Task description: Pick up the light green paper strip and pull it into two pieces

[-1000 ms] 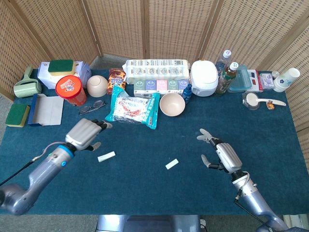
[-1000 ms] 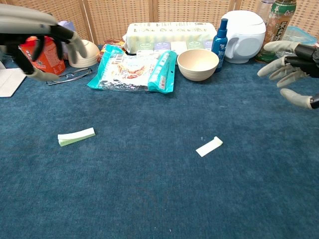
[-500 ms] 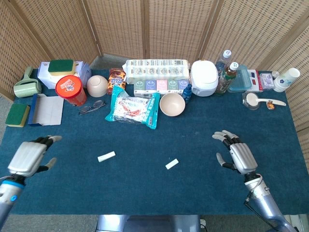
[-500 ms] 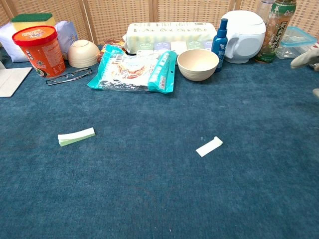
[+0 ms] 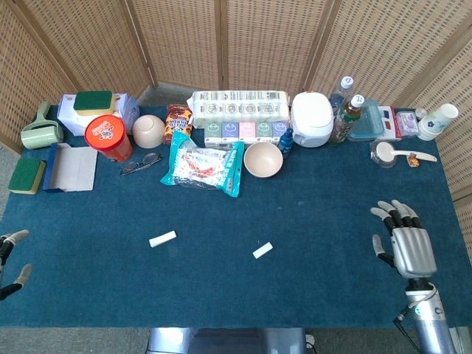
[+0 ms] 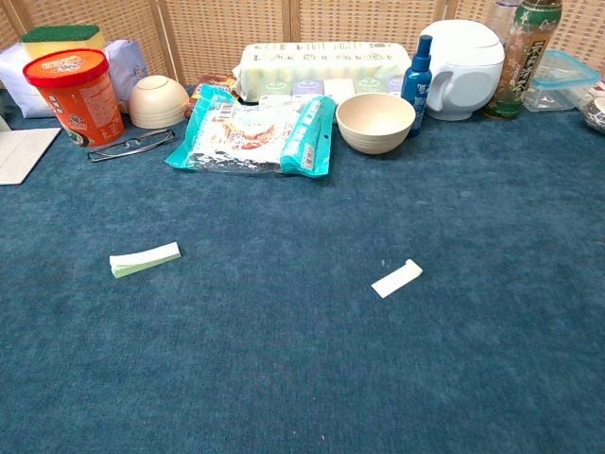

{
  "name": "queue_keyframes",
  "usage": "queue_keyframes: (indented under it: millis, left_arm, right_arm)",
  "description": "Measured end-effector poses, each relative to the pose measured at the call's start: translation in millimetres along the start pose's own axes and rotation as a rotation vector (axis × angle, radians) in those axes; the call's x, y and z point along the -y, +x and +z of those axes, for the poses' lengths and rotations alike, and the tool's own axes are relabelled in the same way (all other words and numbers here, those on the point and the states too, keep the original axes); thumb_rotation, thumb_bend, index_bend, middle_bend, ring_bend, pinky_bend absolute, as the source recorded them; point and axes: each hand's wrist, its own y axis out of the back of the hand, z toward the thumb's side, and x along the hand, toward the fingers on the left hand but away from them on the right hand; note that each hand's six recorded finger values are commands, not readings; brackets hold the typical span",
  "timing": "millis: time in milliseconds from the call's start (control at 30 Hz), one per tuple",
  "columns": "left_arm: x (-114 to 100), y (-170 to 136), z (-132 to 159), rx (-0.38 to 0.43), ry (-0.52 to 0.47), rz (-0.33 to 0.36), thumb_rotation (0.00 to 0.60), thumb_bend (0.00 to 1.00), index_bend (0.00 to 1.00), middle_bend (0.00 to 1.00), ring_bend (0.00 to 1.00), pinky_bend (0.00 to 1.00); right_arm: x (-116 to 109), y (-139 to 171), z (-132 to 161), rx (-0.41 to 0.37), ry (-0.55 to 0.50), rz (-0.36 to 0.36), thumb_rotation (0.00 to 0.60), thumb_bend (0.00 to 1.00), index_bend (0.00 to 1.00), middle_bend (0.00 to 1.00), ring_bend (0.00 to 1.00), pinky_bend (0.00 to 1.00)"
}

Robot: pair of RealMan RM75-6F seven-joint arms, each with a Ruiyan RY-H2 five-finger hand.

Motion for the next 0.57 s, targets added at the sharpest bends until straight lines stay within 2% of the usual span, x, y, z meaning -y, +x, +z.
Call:
queue_keyframes:
  millis: [167, 567]
  left_arm:
    - [-1, 0, 4, 0.015, -0.017, 0.032, 0.600, 0.30, 0.23, 0.30, 0.32, 0.50]
    - [2, 3, 21, 0.037, -0.032, 0.013, 0.600, 0.30, 0.24, 0.30, 0.32, 0.50]
  right_arm:
    - [-4, 13, -8, 0.032, 0.002, 0.002, 0.600, 0.50, 0.25, 0.21, 0.10, 0.14]
    - [-4, 25, -19, 0.057, -0.029, 0.010, 0.600, 0.50, 0.25, 0.21, 0.10, 0.14]
